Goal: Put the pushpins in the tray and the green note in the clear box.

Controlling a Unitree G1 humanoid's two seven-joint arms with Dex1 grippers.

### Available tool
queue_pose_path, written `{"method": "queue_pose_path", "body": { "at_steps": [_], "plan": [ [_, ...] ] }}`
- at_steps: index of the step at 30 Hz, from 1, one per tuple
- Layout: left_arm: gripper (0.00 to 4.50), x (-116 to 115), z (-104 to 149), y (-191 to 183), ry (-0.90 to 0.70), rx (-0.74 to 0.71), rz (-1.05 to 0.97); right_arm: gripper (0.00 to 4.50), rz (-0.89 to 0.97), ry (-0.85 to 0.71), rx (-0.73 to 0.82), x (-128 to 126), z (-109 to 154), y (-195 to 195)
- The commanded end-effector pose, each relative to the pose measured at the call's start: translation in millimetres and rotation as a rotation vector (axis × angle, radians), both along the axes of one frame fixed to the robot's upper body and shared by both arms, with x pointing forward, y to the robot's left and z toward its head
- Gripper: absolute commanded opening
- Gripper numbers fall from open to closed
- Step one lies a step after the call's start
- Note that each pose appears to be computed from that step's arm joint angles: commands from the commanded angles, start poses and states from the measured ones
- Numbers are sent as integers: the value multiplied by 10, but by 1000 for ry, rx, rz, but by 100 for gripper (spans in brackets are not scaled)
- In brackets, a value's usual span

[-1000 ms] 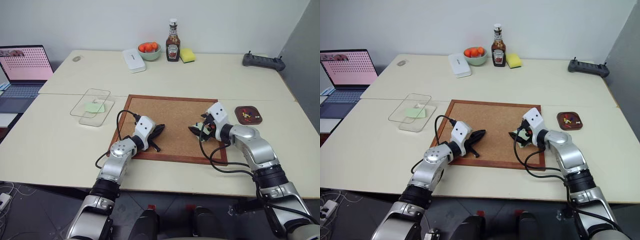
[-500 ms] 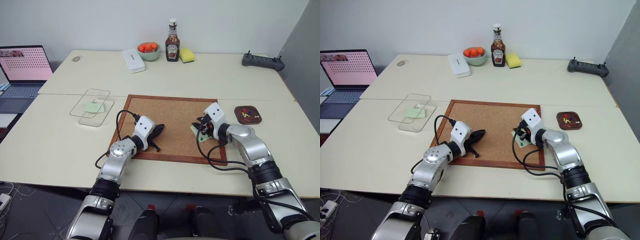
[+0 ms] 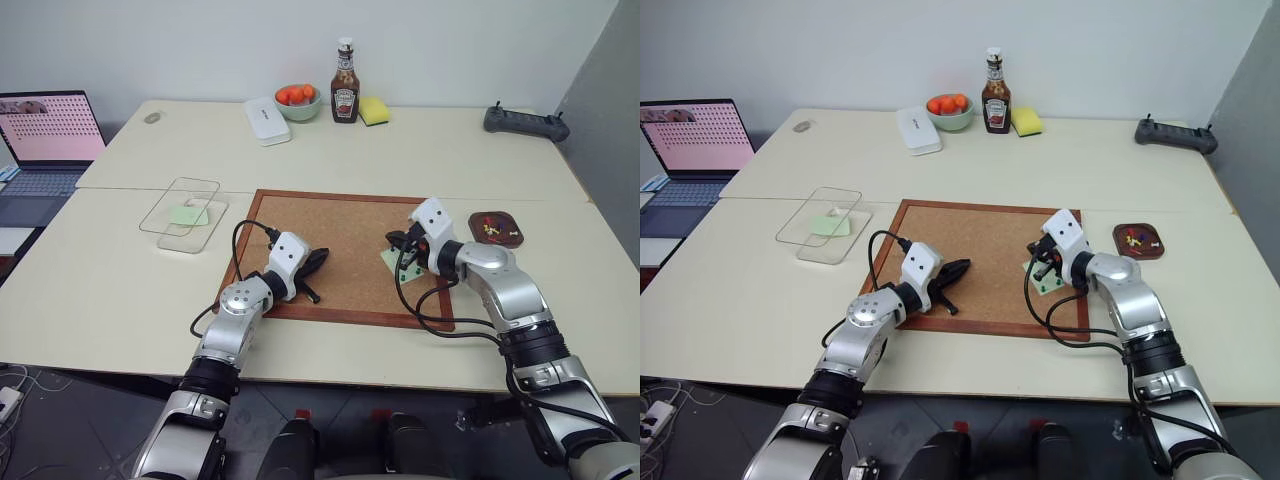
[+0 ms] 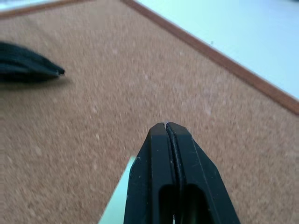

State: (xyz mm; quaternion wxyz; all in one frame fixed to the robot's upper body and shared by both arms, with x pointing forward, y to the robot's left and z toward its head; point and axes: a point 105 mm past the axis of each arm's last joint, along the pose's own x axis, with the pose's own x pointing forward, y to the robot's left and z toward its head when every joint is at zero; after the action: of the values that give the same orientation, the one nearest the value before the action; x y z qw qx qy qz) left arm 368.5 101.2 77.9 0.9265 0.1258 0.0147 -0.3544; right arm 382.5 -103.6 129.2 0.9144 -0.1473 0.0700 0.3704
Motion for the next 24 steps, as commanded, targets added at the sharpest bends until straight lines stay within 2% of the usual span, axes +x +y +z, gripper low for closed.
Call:
{"method": "queue_pose_path", "body": {
  "at_steps": [1, 9, 24],
  "plan": [
    [0, -59, -247, 35, 84, 32, 16, 20, 32, -49, 17, -64, 169, 12],
    [0, -60, -250, 24, 84, 33, 16, 164, 15, 49, -77, -83, -74, -34],
    [0, -73, -265, 23, 88, 33, 19, 164, -76, 65, -53, 83, -120, -124]
  ]
}}
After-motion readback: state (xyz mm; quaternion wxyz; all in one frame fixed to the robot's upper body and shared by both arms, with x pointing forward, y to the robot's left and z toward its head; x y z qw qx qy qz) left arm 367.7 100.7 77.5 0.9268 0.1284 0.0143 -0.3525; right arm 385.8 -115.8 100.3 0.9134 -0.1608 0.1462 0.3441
